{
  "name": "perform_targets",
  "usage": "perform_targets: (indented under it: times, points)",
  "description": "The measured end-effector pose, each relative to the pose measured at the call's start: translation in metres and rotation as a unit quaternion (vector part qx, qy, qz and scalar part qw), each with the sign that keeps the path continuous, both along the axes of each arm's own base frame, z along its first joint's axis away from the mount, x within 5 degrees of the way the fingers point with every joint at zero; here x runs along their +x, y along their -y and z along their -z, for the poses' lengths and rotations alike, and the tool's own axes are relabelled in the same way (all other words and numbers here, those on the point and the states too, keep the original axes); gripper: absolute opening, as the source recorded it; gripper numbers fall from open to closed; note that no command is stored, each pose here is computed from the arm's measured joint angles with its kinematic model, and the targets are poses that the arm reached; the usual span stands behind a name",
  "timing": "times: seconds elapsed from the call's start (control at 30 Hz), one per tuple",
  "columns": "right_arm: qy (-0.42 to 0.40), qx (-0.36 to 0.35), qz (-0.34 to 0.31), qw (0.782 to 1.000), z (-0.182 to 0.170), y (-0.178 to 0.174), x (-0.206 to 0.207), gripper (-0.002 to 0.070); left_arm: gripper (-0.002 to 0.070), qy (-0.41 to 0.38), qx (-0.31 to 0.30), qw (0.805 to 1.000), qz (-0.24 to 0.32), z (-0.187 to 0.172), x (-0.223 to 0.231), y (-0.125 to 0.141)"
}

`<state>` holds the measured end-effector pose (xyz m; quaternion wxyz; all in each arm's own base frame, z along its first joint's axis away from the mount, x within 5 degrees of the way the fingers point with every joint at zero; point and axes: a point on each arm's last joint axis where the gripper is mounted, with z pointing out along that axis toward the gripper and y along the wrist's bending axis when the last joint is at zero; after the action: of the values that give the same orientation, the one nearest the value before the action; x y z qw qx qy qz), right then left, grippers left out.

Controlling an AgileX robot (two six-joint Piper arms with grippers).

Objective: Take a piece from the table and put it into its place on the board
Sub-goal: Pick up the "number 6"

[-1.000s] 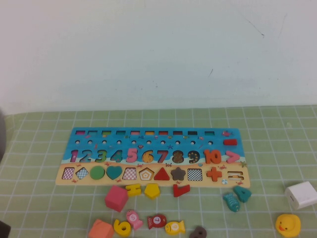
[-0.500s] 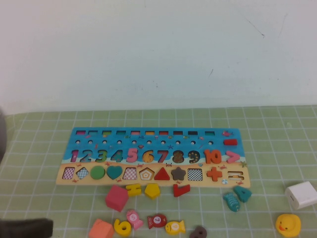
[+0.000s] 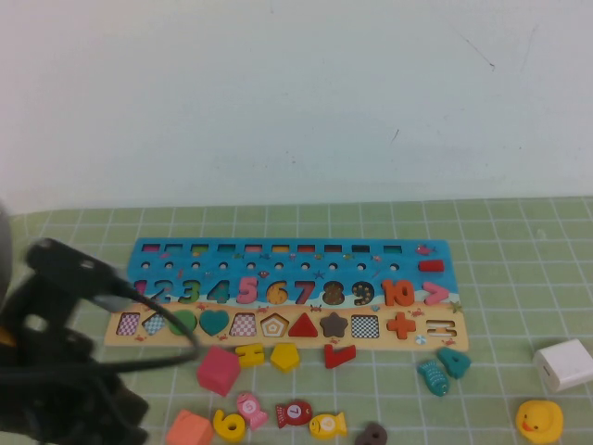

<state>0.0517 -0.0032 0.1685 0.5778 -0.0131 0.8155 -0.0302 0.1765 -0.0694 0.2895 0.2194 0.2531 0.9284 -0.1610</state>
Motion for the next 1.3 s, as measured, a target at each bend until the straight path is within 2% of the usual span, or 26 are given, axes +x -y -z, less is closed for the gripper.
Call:
perform_targets:
  times: [0.13,0.3,0.63,0.93,1.0,1.1,1.23,1.3]
  points:
    - [0.000,0.000,0.000,1.000,0.000,0.000,0.000,0.0001,-0.0001,-0.024,0.052,0.998,0.017,0.021,0.008,0.028]
    - [0.000,0.000,0.000,1.000,0.000,0.000,0.000,0.0001,-0.0001,-0.044,0.100,0.994,-0.011,0.048,0.020,0.053]
    - [0.000,0.000,0.000,1.000,0.000,0.000,0.000,0.0001,-0.0001,-0.101,0.100,0.984,-0.108,0.102,0.048,0.074]
    - [0.000,0.000,0.000,1.000,0.000,0.000,0.000,0.0001,0.0004,-0.135,0.085,0.976,-0.146,0.131,0.060,0.085]
    - [0.000,0.000,0.000,1.000,0.000,0.000,0.000,0.0001,0.0031,-0.143,0.078,0.974,-0.156,0.136,0.061,0.087]
    - [0.000,0.000,0.000,1.000,0.000,0.000,0.000,0.0001,0.0125,-0.161,0.062,0.968,-0.183,0.143,0.062,0.090]
    - [0.000,0.000,0.000,1.000,0.000,0.000,0.000,0.0001,0.0312,-0.176,0.045,0.955,-0.233,0.149,0.065,0.092]
    - [0.000,0.000,0.000,1.000,0.000,0.000,0.000,0.0001,0.0380,-0.175,0.030,0.949,-0.259,0.149,0.067,0.093]
